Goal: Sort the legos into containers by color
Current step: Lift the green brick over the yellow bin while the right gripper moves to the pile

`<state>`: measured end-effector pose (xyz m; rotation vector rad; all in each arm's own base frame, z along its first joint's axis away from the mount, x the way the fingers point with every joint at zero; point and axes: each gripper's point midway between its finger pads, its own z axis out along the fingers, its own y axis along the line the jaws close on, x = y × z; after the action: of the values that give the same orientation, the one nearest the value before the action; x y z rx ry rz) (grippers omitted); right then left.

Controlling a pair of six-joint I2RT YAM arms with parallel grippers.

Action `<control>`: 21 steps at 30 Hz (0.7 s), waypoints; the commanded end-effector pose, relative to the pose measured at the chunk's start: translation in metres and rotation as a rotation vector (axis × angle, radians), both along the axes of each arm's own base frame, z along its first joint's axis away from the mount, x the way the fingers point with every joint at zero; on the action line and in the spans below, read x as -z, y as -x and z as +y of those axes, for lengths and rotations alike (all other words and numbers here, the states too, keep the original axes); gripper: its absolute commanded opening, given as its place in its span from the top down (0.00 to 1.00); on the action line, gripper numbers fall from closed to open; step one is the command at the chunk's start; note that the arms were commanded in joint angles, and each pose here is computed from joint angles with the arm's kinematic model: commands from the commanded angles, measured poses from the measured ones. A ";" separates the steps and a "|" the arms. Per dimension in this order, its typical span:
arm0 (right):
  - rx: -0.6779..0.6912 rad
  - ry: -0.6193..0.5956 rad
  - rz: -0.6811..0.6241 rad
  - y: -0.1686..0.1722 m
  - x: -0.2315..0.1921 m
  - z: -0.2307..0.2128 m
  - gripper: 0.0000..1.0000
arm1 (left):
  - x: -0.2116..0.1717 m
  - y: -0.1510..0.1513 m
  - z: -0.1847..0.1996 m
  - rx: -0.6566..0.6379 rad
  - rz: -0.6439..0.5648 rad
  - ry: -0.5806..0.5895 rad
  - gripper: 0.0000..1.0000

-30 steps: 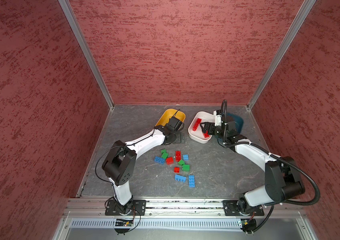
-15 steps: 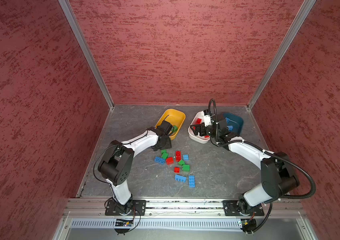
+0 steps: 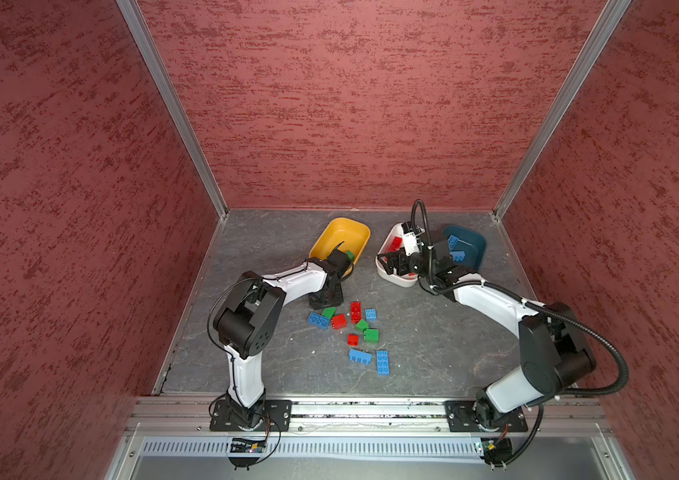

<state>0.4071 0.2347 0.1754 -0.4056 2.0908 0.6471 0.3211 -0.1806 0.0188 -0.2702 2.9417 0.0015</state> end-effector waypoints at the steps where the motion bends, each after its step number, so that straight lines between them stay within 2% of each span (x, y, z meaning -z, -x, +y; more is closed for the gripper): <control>1: -0.099 0.009 -0.028 0.008 -0.004 0.022 0.08 | -0.001 -0.008 0.002 -0.007 -0.026 -0.022 0.59; 7: -0.200 0.049 -0.019 0.028 0.016 0.048 0.09 | -0.006 -0.013 0.001 -0.008 -0.059 -0.013 0.71; 13: -0.257 0.067 0.012 0.041 0.032 0.064 0.09 | -0.025 -0.019 0.006 -0.026 -0.129 0.000 0.75; 21: -0.296 0.079 0.018 0.045 0.042 0.079 0.09 | -0.066 -0.035 0.004 -0.065 -0.208 0.134 0.75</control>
<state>0.3605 0.3053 0.1281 -0.7090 2.1409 0.7440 0.3445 -0.1722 0.0657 -0.3400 2.7792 -0.1244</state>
